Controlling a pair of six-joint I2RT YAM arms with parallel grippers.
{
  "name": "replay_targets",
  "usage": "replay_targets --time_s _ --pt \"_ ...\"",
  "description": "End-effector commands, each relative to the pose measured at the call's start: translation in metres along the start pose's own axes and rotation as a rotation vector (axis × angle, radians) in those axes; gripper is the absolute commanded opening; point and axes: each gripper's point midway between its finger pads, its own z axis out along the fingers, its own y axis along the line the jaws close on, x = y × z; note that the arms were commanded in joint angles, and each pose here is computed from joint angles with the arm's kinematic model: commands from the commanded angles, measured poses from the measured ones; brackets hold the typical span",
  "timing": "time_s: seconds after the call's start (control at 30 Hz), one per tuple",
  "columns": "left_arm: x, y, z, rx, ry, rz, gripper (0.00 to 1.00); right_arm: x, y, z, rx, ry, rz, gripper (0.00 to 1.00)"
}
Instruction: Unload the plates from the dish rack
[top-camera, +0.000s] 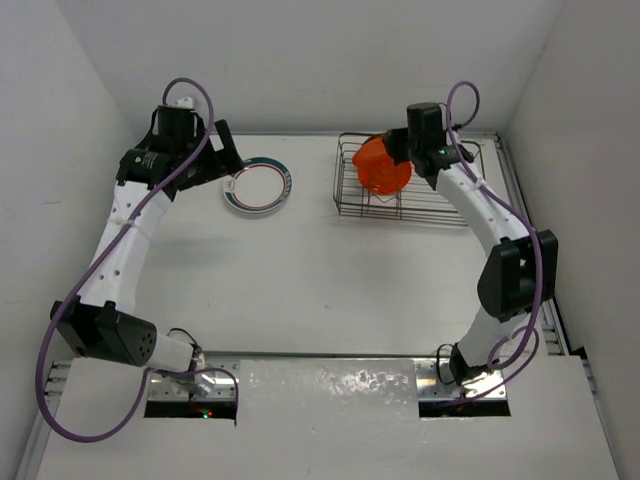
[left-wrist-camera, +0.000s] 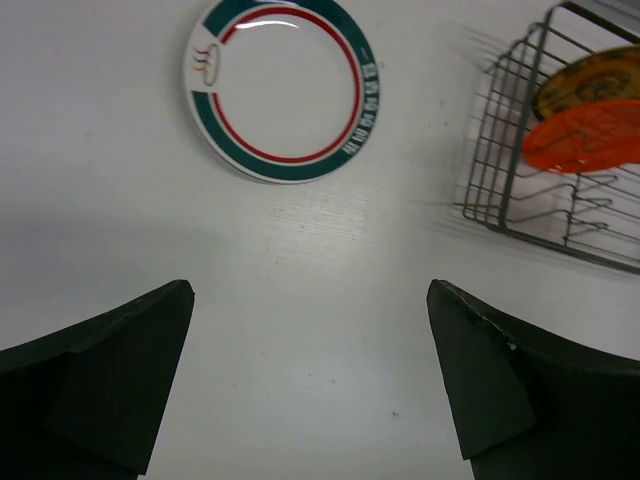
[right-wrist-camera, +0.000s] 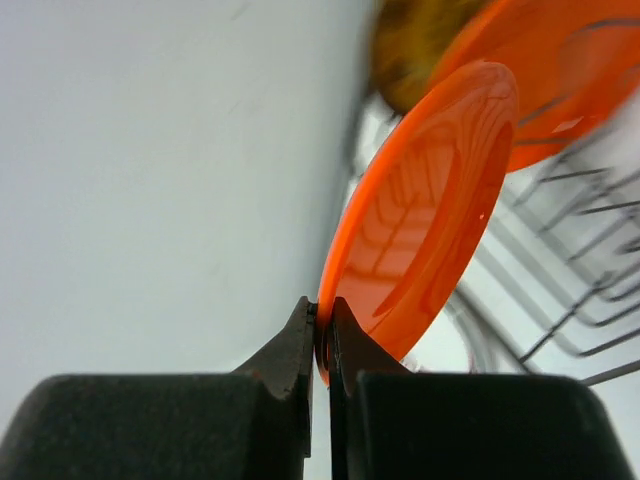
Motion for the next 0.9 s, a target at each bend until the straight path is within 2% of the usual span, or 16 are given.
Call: replay_targets --time_s 0.0,0.03,0.07,0.1,0.13,0.17,0.2,0.23,0.3,0.43,0.53,0.67,0.8,0.83,0.87 --pt "-0.026 0.027 -0.009 -0.16 -0.107 -0.045 1.0 0.049 0.087 -0.063 -0.291 0.205 -0.175 0.0" --pt "-0.031 0.039 -0.011 -0.208 -0.125 -0.081 1.0 0.066 0.089 -0.069 -0.314 0.256 -0.262 0.0" --pt "-0.034 0.049 -0.014 -0.253 -0.131 -0.103 1.0 0.089 0.111 -0.095 -0.419 0.335 -0.457 0.0" --pt "-0.039 0.063 -0.017 -0.305 -0.148 -0.128 1.0 0.124 0.072 -0.083 -0.299 0.43 -0.602 0.0" --pt "-0.045 0.083 -0.022 -0.357 -0.166 -0.185 1.0 0.139 0.059 -0.087 -0.269 0.472 -0.729 0.0" --pt "-0.044 0.096 -0.028 -0.412 -0.169 -0.208 1.0 0.15 0.08 -0.111 -0.363 0.472 -0.917 0.0" --pt "-0.046 0.11 -0.032 -0.452 -0.181 -0.236 1.0 0.17 0.039 -0.12 -0.247 0.557 -1.041 0.0" --pt "-0.048 0.128 -0.04 -0.522 -0.2 -0.256 1.0 0.196 0.017 -0.125 -0.247 0.609 -1.191 0.0" --pt "-0.042 0.142 -0.044 -0.588 -0.204 -0.273 1.0 0.207 -0.04 -0.128 -0.12 0.699 -1.345 0.0" --pt "-0.027 0.157 -0.05 -0.651 -0.218 -0.31 1.0 0.229 -0.126 -0.146 -0.035 0.823 -1.627 0.0" --pt "-0.016 0.158 -0.046 -0.636 -0.214 -0.318 1.0 0.245 -0.169 -0.154 0.005 0.875 -1.761 0.0" --pt "-0.007 0.158 -0.044 -0.631 -0.183 -0.303 1.0 0.242 -0.2 -0.153 0.127 0.841 -1.877 0.0" --pt "0.001 0.162 -0.052 -0.645 -0.185 -0.287 1.0 0.246 -0.243 -0.144 0.164 0.929 -1.836 0.01" --pt "0.002 0.163 -0.053 -0.645 -0.188 -0.286 1.0 0.254 -0.243 -0.144 0.12 0.942 -1.809 0.02" --pt "0.005 0.165 -0.053 -0.651 -0.185 -0.283 1.0 0.258 -0.246 -0.144 0.113 0.962 -1.795 0.08"
